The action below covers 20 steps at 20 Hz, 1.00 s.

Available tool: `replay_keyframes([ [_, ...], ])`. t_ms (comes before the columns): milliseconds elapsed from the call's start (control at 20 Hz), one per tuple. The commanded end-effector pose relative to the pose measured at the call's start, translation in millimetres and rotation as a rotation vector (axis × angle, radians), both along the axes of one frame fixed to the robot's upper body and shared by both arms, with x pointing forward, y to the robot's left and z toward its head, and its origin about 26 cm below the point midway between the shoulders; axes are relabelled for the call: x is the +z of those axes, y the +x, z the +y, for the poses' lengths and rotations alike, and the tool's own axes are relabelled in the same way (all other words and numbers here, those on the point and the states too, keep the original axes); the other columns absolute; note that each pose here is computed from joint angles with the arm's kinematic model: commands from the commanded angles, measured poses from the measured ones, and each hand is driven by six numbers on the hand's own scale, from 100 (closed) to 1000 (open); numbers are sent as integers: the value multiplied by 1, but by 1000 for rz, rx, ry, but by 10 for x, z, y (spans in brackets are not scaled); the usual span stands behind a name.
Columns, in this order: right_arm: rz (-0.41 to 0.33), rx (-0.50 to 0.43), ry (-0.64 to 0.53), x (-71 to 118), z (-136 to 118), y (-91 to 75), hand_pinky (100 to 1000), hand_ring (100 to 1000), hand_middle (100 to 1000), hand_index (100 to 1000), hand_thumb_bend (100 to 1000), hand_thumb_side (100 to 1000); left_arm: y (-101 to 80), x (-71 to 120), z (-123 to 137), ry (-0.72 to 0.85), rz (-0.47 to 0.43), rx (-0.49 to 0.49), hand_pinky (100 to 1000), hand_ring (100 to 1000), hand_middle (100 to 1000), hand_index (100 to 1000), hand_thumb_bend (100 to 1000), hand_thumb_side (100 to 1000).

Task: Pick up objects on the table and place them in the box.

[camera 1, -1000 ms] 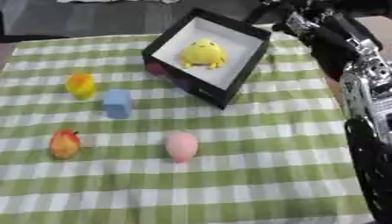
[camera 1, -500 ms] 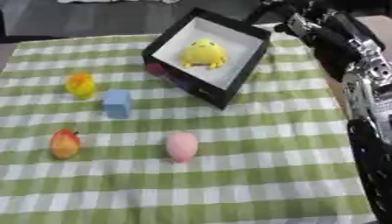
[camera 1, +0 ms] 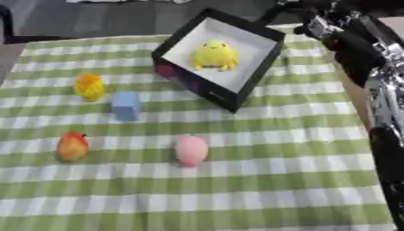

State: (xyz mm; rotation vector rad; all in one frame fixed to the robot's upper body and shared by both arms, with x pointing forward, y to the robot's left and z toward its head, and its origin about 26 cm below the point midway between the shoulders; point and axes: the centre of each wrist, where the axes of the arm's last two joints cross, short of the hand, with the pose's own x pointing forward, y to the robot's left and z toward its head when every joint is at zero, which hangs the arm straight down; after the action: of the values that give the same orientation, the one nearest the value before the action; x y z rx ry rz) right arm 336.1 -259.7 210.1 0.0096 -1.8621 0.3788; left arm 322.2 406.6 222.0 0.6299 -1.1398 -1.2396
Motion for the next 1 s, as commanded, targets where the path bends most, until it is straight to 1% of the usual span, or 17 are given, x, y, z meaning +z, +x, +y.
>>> replay_keyframes([
  [50, -33, 6, -20, 99, -6, -22, 952, 729, 776, 810, 228, 379, 23, 67, 3, 48, 41, 4, 798, 736, 745, 812, 750, 456],
  [100, -31, 8, -21, 96, -3, -22, 952, 729, 776, 810, 228, 380, 42, 41, -23, 49, 59, -2, 796, 730, 738, 804, 776, 465],
  [200, -30, 13, -23, 92, 5, -20, 952, 729, 776, 810, 228, 380, 87, -24, -76, 57, 94, -12, 788, 719, 727, 794, 798, 469],
  [350, -29, 17, -24, 89, 12, -19, 952, 729, 776, 810, 229, 379, 151, -98, -150, 75, 129, -28, 769, 696, 706, 783, 802, 467],
  [500, -26, 19, -27, 82, 12, -18, 952, 728, 776, 810, 229, 380, 201, -109, -218, 79, 121, -37, 756, 672, 682, 770, 793, 450],
  [600, -25, 20, -29, 79, 13, -17, 952, 728, 775, 810, 230, 380, 223, -113, -254, 74, 113, -40, 755, 668, 679, 788, 781, 449],
  [750, -23, 21, -30, 74, 14, -16, 952, 727, 775, 810, 231, 380, 254, -102, -332, 59, 83, -45, 760, 683, 699, 813, 761, 430],
  [850, -21, 23, -31, 70, 15, -15, 952, 727, 775, 810, 231, 380, 281, -90, -407, 52, 58, -54, 764, 693, 709, 814, 755, 419],
  [1000, -21, 23, -32, 67, 15, -14, 952, 727, 775, 810, 232, 379, 323, -91, -520, 49, 51, -81, 778, 714, 732, 822, 745, 388],
])
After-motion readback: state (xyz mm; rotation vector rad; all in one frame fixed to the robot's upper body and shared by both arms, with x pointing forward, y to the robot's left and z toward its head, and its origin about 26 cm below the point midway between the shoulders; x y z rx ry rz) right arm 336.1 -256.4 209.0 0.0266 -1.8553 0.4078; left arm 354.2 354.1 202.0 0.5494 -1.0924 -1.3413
